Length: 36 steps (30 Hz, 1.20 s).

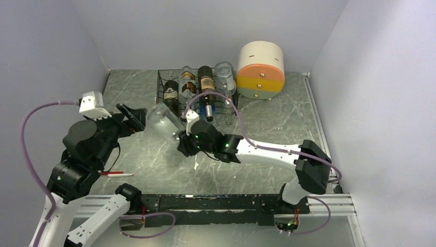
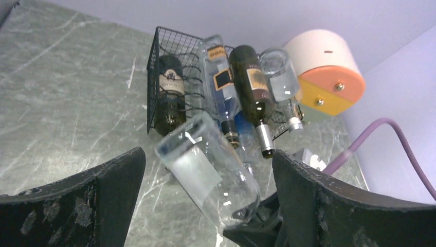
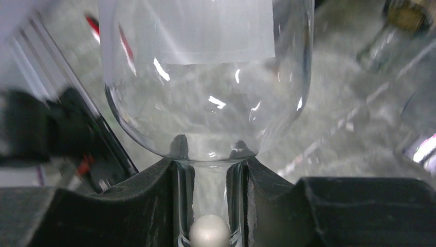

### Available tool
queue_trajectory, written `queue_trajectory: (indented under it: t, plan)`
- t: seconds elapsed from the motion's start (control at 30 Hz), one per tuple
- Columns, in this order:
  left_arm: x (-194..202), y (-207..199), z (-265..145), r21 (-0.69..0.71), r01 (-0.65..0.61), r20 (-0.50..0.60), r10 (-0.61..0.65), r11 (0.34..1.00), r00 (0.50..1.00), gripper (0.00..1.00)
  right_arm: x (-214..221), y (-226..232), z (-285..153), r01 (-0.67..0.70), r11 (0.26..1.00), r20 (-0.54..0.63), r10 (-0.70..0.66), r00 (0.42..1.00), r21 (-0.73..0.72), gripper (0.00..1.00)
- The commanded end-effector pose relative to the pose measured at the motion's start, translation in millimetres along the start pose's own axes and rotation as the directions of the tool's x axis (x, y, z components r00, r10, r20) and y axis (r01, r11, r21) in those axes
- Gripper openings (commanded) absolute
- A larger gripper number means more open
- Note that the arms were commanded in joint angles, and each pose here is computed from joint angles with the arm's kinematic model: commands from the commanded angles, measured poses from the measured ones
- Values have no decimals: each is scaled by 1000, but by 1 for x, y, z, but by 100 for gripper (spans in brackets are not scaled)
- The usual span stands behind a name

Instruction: Put the wine bottle on the wine rack

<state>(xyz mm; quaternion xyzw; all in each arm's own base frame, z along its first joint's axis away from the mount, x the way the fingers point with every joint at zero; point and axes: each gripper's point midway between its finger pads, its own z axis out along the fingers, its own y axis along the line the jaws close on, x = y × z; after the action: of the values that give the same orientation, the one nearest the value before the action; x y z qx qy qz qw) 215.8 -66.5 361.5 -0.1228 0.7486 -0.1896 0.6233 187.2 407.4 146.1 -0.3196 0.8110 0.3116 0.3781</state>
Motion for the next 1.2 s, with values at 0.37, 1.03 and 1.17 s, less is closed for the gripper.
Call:
queue_trajectory:
  t: [0.37,1.03,1.17]
  plan:
    - [-65,5,-58,13,-44,182,41,999,982,99,-229,-7,35,-395,896,582,214,784,204,0]
    - [-45,12,-59,11,-58,134,56,998,989,99,-246,-71,110,-484,830,601,243,761,278,8]
    - [-43,11,-56,9,-59,124,57,998,991,99,-241,-80,117,-489,825,591,251,767,284,16]
